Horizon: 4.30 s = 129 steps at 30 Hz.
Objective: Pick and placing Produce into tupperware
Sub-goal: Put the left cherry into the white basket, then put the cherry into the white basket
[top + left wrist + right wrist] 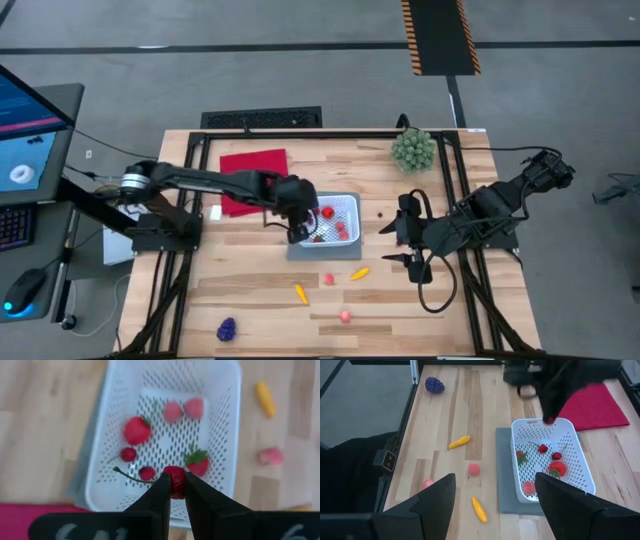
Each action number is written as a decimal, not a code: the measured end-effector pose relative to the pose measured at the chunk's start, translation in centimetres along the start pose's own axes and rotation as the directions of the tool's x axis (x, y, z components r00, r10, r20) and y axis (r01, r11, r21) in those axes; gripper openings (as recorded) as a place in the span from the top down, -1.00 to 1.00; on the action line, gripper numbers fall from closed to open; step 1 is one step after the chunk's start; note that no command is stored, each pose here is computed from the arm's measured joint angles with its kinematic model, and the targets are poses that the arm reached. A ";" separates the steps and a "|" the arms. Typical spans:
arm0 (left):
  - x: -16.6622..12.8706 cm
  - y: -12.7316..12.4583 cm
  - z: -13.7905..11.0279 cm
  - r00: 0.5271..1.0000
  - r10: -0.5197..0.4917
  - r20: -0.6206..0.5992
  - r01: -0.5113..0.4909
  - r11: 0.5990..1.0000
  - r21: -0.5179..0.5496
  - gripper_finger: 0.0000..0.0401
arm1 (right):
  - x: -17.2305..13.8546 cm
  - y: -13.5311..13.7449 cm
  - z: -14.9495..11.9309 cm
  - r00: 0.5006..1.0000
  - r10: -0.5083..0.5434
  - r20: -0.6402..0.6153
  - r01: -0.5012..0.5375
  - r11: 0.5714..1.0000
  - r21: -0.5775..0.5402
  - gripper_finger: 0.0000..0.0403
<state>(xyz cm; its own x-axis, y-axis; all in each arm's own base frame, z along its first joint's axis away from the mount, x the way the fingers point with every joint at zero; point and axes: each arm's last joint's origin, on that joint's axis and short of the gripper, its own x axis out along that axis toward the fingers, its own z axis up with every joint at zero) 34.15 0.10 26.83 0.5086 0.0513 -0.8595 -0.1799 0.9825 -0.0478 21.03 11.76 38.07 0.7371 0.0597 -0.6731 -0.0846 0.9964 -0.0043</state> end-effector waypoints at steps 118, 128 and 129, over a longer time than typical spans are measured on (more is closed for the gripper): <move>-16.7 -17.8 -11.9 0.884 0.109 0.455 -0.204 0.965 0.165 -0.11 | 13.5 -8.3 -20.0 0.828 0.051 -0.559 0.228 0.880 0.418 0.40; -16.7 -17.8 -11.9 0.884 0.110 0.455 -0.204 0.965 0.164 -0.11 | 13.9 -8.2 -19.3 0.864 0.084 -0.497 0.149 0.900 0.411 0.61; -16.7 -17.8 -11.9 0.883 0.110 0.455 -0.204 0.965 0.164 -0.11 | 13.9 -8.1 -19.1 0.866 0.086 -0.493 0.143 0.901 0.410 0.61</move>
<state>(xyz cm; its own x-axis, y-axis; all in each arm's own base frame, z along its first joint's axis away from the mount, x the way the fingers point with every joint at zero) 18.85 -20.39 35.95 0.8131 0.2346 -0.5328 -0.1392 0.9670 0.2132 19.14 3.33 14.66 0.3008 0.1082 -0.9475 0.3045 0.9306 0.2029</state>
